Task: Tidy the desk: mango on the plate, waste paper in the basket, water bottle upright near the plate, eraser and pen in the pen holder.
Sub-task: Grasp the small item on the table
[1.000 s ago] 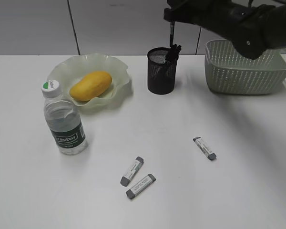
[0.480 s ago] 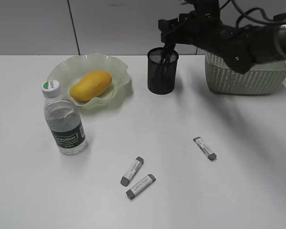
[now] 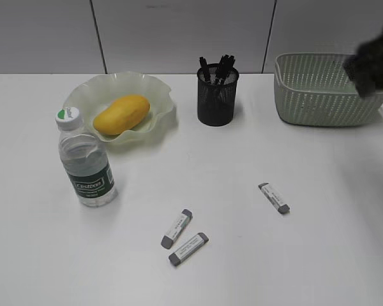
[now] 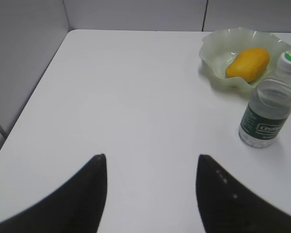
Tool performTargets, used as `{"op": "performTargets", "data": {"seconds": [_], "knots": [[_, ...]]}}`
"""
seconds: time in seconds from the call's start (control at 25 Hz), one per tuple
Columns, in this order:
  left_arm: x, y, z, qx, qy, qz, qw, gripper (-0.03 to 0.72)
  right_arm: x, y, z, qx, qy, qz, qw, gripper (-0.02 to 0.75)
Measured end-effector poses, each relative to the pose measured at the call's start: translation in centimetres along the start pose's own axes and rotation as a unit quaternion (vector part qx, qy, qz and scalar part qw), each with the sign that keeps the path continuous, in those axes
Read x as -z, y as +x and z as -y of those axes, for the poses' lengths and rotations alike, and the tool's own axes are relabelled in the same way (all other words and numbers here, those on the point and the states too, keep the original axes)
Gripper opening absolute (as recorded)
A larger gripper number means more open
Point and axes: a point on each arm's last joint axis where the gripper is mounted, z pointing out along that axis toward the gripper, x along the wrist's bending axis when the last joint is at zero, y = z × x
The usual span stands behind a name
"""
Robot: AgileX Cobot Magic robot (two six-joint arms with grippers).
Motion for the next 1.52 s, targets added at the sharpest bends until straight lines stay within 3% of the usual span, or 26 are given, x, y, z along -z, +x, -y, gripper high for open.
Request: {"op": "performTargets", "data": {"seconds": [0.12, 0.24, 0.4, 0.56, 0.72, 0.92, 1.08, 1.2, 1.28, 1.4, 1.52], "knots": [[0.0, 0.0, 0.0, 0.0, 0.0, 0.0, 1.0, 0.435, 3.6, -0.1, 6.8, -0.025, 0.051, -0.034, 0.998, 0.461], [0.0, 0.0, 0.0, 0.0, 0.0, 0.0, 1.0, 0.435, 6.9, -0.2, 13.7, -0.041, 0.049, -0.063, 0.996, 0.454], [-0.1, 0.0, 0.0, 0.0, 0.003, 0.001, 1.0, 0.435, 10.2, -0.8, 21.1, -0.033, -0.045, -0.072, 0.996, 0.445], [-1.2, -0.6, -0.5, -0.017, 0.041, 0.016, 0.999, 0.435, 12.3, -1.2, 25.9, -0.027, -0.181, -0.07, 0.981, 0.445], [-2.9, -2.1, -1.9, -0.054, 0.103, 0.067, 0.991, 0.424, 13.2, -1.3, 28.6, -0.035, -0.281, -0.067, 0.957, 0.445], [-6.0, -4.5, -5.9, -0.09, 0.14, 0.15, 0.975, 0.29, 12.8, -1.0, 28.2, -0.041, -0.313, -0.079, 0.946, 0.435], [-9.4, -7.0, -8.5, -0.079, 0.181, 0.221, 0.955, 0.261, 12.8, -1.0, 28.1, -0.042, -0.319, -0.081, 0.943, 0.415], [-12.9, -9.8, -9.3, -0.092, 0.219, 0.269, 0.933, 0.256, 12.8, -1.0, 28.1, -0.042, -0.319, -0.082, 0.943, 0.403], [-13.9, -13.0, -9.3, -0.124, 0.221, 0.317, 0.914, 0.256, 12.8, -1.0, 28.1, -0.042, -0.32, -0.082, 0.943, 0.399], [-14.4, -20.2, -7.4, -0.196, 0.221, 0.384, 0.875, 0.256, 12.8, -0.9, 28.1, -0.042, -0.32, -0.083, 0.943, 0.395], [-16.3, -25.8, -3.5, -0.244, 0.281, 0.341, 0.863, 0.276, 12.8, -0.9, 28.1, -0.042, -0.32, -0.083, 0.943, 0.394]]}}
